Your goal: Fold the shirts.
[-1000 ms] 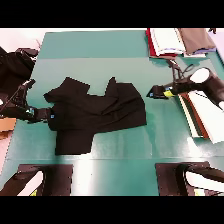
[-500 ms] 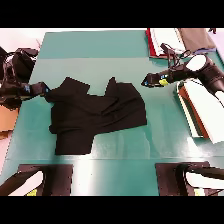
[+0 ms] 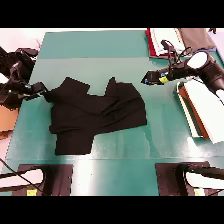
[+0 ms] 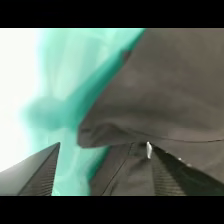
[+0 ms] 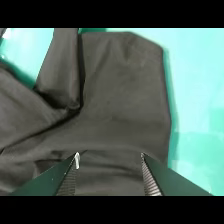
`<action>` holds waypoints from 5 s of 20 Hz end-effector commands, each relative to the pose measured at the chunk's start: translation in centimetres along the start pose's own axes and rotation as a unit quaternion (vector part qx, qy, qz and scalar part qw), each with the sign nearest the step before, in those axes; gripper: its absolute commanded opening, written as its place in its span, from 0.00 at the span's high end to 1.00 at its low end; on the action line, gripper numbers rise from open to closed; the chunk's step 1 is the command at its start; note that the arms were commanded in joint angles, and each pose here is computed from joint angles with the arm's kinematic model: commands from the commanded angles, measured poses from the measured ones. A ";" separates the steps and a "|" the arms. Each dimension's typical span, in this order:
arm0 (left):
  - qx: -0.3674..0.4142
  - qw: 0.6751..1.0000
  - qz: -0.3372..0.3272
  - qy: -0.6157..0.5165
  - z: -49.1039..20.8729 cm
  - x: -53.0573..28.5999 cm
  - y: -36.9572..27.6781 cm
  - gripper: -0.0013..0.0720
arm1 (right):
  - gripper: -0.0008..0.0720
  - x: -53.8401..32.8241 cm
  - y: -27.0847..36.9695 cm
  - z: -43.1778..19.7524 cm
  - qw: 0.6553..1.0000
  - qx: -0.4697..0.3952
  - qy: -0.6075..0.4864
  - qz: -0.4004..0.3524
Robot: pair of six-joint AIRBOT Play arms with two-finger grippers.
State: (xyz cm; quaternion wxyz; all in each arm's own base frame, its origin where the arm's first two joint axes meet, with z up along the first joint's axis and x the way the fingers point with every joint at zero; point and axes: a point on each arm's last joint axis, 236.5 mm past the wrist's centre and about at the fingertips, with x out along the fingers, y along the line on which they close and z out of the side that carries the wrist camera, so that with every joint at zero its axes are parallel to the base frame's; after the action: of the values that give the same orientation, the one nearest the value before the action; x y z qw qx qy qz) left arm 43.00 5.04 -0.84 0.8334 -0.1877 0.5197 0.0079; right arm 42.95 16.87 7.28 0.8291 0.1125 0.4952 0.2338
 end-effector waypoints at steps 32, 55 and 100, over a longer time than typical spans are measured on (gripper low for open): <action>0.027 0.996 -0.085 -0.017 3.3 -2.4 -4.6 0.95 | 0.97 15.2 -2.5 2.8 0.995 -0.025 0.097 0.022; 0.261 0.788 -0.142 -0.539 1.8 -54.3 -23.4 0.95 | 0.97 -32.0 9.4 5.5 0.952 -0.104 -0.283 -0.044; -0.015 0.990 -0.057 0.124 -18.7 -0.3 -3.3 0.16 | 0.39 -7.6 -2.2 -3.6 0.994 0.100 -0.038 -0.037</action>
State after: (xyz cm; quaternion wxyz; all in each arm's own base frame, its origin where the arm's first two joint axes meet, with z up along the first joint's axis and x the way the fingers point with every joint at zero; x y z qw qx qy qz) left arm 26.95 -2.85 -6.72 0.7502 -0.2342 0.6169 -0.0427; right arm 37.48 10.92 10.37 0.8412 0.1821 0.4878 0.1459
